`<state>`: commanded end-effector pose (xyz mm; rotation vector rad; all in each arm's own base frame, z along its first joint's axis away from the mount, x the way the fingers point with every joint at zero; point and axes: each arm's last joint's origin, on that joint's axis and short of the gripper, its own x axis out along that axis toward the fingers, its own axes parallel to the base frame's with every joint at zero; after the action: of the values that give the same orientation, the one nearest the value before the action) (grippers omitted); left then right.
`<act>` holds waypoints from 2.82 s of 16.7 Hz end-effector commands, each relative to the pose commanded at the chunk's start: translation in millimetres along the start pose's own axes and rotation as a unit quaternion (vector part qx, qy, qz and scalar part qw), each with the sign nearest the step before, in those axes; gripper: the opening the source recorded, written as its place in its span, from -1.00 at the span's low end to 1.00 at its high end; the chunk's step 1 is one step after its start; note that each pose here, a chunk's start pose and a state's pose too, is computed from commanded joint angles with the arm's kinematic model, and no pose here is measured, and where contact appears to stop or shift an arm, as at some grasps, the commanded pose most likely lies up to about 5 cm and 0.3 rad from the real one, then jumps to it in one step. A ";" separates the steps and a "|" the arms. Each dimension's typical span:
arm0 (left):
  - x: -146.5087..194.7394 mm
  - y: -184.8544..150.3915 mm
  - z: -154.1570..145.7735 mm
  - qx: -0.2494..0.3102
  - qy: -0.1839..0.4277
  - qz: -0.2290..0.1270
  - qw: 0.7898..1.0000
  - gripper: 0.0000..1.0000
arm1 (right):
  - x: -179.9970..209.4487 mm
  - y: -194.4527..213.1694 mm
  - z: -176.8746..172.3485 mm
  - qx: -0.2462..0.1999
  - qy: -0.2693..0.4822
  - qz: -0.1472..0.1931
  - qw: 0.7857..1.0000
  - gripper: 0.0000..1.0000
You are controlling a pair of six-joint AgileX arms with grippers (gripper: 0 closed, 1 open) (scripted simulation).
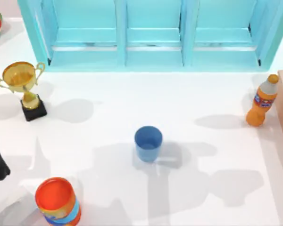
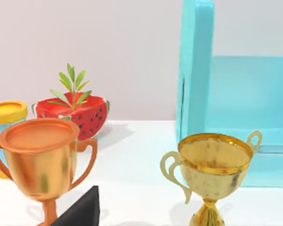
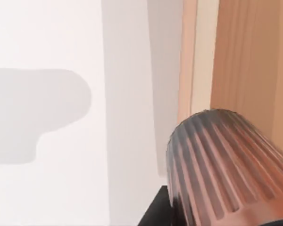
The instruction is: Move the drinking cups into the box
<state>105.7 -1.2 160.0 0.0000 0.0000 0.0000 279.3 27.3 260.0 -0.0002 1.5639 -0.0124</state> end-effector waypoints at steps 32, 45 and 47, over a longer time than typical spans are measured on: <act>0.0 0.0 0.0 0.000 0.000 0.000 1.000 1.00 | -26.3 -117.9 -58.8 -0.001 -0.004 -0.014 1.000 -1.00; 0.0 0.0 0.0 0.000 0.000 0.000 1.000 1.00 | 33.9 -119.1 -61.4 0.001 -0.005 -0.014 1.000 -0.85; 0.0 0.0 0.0 0.000 0.000 0.000 1.000 1.00 | 33.9 -119.1 -61.4 0.001 -0.005 -0.014 1.000 -0.55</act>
<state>105.7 -1.2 160.0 0.0000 0.0000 0.0000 217.2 -91.6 226.6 -0.0203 1.5546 -0.0362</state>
